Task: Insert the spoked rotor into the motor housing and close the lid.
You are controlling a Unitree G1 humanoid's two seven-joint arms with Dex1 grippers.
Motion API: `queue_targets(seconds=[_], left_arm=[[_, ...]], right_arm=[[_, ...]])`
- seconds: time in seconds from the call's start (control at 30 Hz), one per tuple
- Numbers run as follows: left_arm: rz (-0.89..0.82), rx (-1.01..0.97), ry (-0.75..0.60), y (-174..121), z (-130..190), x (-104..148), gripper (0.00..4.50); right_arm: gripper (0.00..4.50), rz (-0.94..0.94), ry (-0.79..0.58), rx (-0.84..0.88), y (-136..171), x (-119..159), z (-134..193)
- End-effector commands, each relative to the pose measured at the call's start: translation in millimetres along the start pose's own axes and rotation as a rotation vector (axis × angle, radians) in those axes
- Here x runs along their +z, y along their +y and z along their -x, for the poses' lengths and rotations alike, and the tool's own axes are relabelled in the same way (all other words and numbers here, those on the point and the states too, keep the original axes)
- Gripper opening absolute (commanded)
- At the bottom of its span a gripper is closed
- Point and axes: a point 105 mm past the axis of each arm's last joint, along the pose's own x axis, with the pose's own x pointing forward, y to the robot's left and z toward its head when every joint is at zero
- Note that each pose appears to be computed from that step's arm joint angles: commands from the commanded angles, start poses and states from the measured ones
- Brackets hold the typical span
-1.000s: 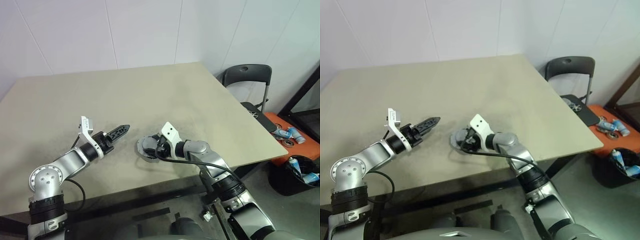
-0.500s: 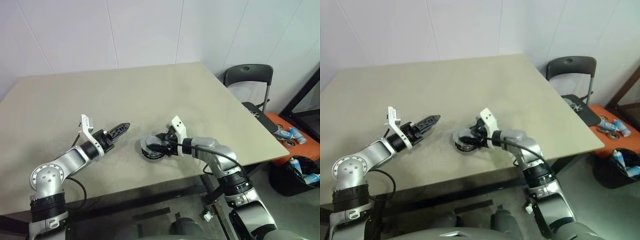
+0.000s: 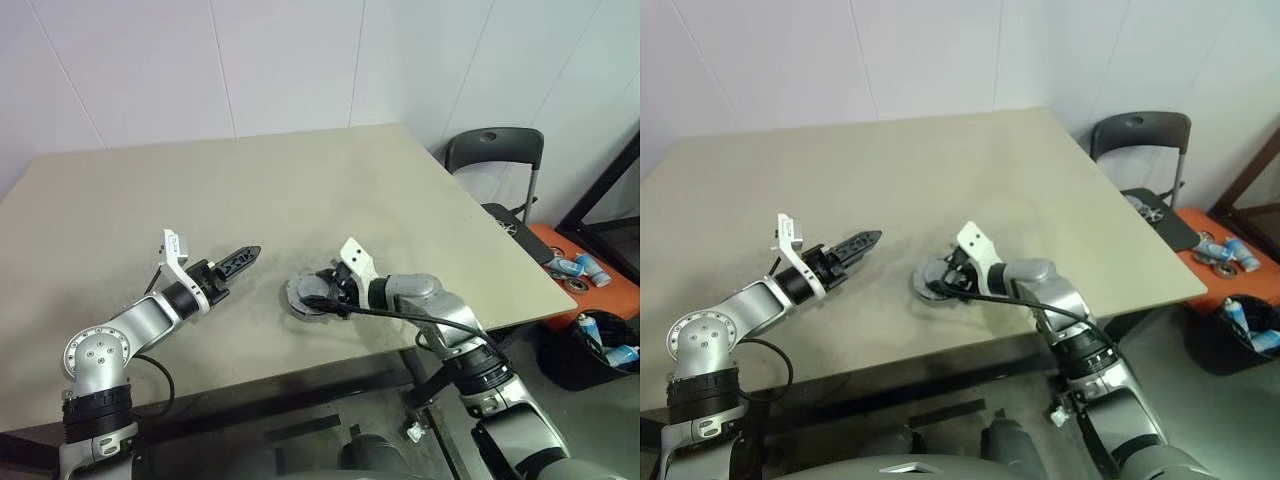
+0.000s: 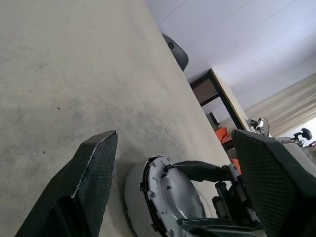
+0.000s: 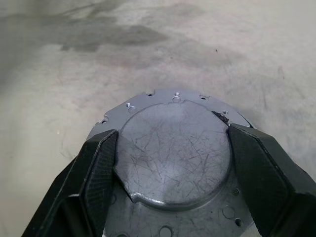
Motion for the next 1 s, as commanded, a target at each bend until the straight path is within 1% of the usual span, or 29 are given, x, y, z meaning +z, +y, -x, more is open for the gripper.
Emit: queue_targets(seconds=[0.03, 0.17, 0.57, 0.8, 0.9, 1.0], left_arm=[[-0.024, -0.028, -0.026, -9, 0, 7, 3.91], [-0.025, -0.029, -0.024, -10, 1, 6, 3.91], [-0.022, -0.032, -0.025, -10, -1, 5, 3.91], [-0.020, -0.028, -0.027, -9, -2, 6, 3.91], [-0.019, -0.025, -0.028, -8, -2, 7, 3.91], [-0.019, -0.024, -0.028, -8, -2, 7, 3.91]], right_arm=[[3.16, 0.026, 0.012, 0.015, 4, -6, -5], [3.16, -0.002, 0.020, -0.013, -2, -12, -5], [3.16, -0.063, -0.041, -0.019, -2, 3, -10], [3.16, -0.087, -0.085, -0.100, -15, 11, -11], [3.16, -0.100, -0.127, -0.042, -8, 21, -6], [3.16, -0.076, -0.109, 0.057, 7, 20, 0]])
